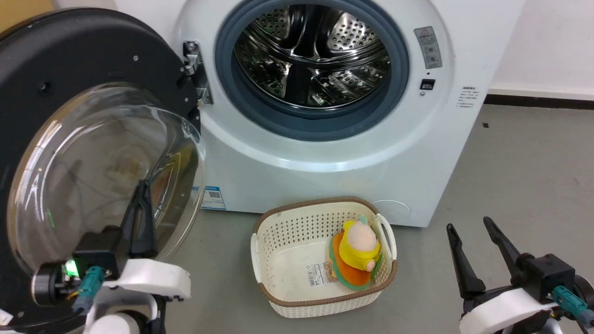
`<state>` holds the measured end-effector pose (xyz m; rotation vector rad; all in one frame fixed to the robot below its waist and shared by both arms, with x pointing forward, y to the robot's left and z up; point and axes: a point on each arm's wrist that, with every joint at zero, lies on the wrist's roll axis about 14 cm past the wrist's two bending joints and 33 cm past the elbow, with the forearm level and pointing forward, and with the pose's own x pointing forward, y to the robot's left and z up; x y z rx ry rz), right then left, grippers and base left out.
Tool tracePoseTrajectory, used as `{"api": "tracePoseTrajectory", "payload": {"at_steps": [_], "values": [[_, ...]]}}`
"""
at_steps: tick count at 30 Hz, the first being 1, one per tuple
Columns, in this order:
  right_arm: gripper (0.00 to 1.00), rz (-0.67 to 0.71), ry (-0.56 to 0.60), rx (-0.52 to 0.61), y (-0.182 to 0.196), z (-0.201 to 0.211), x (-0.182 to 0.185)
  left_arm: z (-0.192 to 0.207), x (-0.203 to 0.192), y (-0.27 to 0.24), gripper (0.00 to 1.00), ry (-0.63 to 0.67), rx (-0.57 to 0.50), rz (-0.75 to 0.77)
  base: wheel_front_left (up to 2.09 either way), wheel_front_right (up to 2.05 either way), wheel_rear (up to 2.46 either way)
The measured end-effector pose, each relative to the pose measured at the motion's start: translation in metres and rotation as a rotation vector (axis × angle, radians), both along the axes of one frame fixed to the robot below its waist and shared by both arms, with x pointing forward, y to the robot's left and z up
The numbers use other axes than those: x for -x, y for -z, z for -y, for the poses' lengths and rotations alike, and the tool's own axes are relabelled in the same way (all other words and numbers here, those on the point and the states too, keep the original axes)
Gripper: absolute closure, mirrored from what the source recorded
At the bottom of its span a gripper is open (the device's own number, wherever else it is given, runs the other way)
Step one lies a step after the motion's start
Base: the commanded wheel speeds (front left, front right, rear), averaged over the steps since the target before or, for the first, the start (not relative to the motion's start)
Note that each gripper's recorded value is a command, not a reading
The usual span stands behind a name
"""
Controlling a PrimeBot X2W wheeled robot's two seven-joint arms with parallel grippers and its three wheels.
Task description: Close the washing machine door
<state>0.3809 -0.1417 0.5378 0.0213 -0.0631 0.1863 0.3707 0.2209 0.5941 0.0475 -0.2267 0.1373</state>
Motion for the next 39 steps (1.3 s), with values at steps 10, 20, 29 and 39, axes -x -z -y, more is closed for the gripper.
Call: {"api": "tracePoseTrajectory", "payload": {"at_steps": [10,20,29,39], "values": [[0.0,0.016,-0.066,-0.009,-0.002,-0.023,-0.009,-0.036,0.009,-0.056,1.0,-0.065,0.013,0.179,0.0,0.0,0.0],[0.0,0.035,-0.129,-0.024,-0.004,-0.045,-0.016,-0.091,0.034,-0.108,1.0,-0.178,0.056,0.363,0.0,0.0,0.0],[0.0,0.044,-0.168,-0.04,-0.004,-0.059,-0.023,-0.151,0.067,-0.127,1.0,-0.306,0.133,0.454,0.0,0.0,0.0],[0.0,0.043,-0.207,-0.049,0.0,-0.074,-0.028,-0.219,0.102,-0.105,1.0,-0.469,0.297,0.46,0.0,0.0,0.0]]}}
